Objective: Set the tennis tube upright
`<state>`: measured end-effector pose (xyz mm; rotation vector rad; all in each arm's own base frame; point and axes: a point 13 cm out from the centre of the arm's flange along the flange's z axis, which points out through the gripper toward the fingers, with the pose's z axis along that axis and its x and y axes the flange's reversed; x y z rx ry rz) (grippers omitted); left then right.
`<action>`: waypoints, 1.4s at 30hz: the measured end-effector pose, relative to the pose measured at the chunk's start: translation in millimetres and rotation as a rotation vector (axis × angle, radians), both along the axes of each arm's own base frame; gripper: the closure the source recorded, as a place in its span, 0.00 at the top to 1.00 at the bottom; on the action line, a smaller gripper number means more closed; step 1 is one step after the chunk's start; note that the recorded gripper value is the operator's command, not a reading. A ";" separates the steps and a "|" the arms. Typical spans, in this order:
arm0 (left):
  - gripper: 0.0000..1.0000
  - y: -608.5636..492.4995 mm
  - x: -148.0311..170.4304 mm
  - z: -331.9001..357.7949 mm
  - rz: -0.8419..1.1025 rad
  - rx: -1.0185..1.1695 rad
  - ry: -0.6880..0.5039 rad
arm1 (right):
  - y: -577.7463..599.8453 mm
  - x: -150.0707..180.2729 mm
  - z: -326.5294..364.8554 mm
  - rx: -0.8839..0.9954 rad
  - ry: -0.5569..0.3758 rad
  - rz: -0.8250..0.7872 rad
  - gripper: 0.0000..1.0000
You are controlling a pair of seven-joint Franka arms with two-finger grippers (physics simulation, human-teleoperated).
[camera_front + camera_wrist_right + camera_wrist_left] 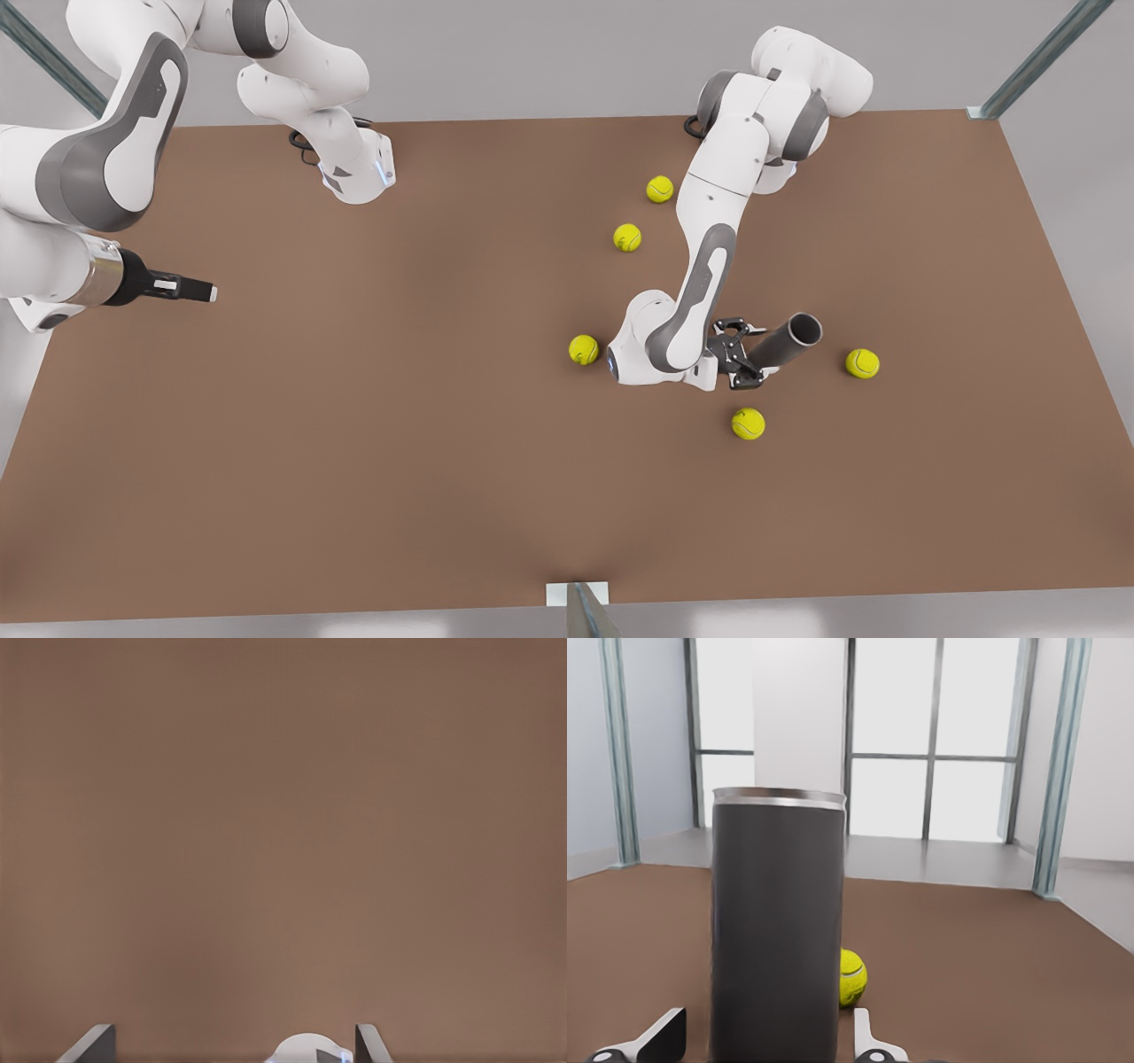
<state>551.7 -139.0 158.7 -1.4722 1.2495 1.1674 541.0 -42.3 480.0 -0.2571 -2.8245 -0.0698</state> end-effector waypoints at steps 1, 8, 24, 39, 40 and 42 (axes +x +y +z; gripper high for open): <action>1.00 -0.1 -0.2 0.1 0.001 0.001 -0.004 | 0.0 0.0 0.0 0.000 0.000 0.000 1.00; 1.00 -6.1 -2.6 0.1 -0.003 0.004 -0.024 | -0.4 -0.1 0.0 0.000 0.000 0.000 1.00; 1.00 -220.3 -8.9 122.5 0.031 -0.869 0.062 | -2.3 -0.3 0.1 0.000 0.000 -0.002 1.00; 1.00 -18.6 19.4 346.1 -0.675 -1.335 0.484 | -1.8 0.3 1.9 0.000 -0.004 0.000 1.00; 1.00 -20.3 19.8 344.2 -0.726 -1.332 0.529 | -1.9 0.3 1.9 0.000 -0.004 -0.001 1.00; 1.00 -21.5 20.8 342.9 -0.822 -1.321 0.608 | -1.9 0.3 1.9 0.000 -0.004 -0.001 1.00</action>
